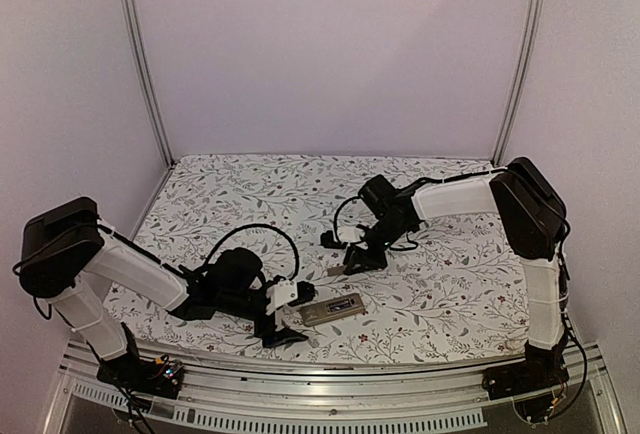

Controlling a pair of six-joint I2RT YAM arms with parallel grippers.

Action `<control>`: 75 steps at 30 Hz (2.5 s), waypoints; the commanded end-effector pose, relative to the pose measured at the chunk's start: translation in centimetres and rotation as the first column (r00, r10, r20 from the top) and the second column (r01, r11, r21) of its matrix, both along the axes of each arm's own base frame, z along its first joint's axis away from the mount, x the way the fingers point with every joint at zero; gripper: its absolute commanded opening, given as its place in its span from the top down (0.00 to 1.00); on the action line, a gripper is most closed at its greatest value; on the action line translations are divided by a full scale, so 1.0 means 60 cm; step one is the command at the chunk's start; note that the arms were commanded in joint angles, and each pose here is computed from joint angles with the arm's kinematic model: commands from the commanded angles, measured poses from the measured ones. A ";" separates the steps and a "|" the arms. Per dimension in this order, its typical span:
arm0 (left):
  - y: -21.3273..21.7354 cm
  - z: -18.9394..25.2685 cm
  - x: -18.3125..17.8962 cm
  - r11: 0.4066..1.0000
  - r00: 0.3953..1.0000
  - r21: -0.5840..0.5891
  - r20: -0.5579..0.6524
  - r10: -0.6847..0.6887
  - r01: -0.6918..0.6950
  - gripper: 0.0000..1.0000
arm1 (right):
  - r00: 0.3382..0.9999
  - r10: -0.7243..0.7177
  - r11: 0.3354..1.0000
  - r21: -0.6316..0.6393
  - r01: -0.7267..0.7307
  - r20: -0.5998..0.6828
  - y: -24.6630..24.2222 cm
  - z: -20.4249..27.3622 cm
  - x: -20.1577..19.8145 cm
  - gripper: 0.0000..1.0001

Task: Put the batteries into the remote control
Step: Pick up the battery cover at the center of the board, then load the battery cover onto the remote control without the battery cover.

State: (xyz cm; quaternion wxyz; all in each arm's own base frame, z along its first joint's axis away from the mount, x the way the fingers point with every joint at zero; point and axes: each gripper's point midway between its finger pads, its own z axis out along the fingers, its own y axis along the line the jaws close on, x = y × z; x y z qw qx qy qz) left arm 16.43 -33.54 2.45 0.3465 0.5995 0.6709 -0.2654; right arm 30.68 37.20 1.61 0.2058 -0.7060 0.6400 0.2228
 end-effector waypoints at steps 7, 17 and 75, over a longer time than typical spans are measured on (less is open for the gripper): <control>0.004 -0.017 0.014 0.998 0.998 0.018 0.013 0.062 -0.063 0.08 | 0.998 -0.065 0.998 0.020 0.065 0.001 -0.022 0.083 -0.040 0.76; 0.006 -0.019 0.014 0.996 0.996 -0.012 0.029 0.085 -0.085 0.12 | 0.999 -0.026 0.997 -0.074 0.024 -0.024 -0.022 0.090 -0.169 0.77; 0.004 -0.023 -0.001 0.998 0.997 -0.048 0.060 0.045 -0.042 0.30 | 0.993 0.120 0.977 -0.179 -0.119 -0.007 0.002 0.043 -0.170 0.80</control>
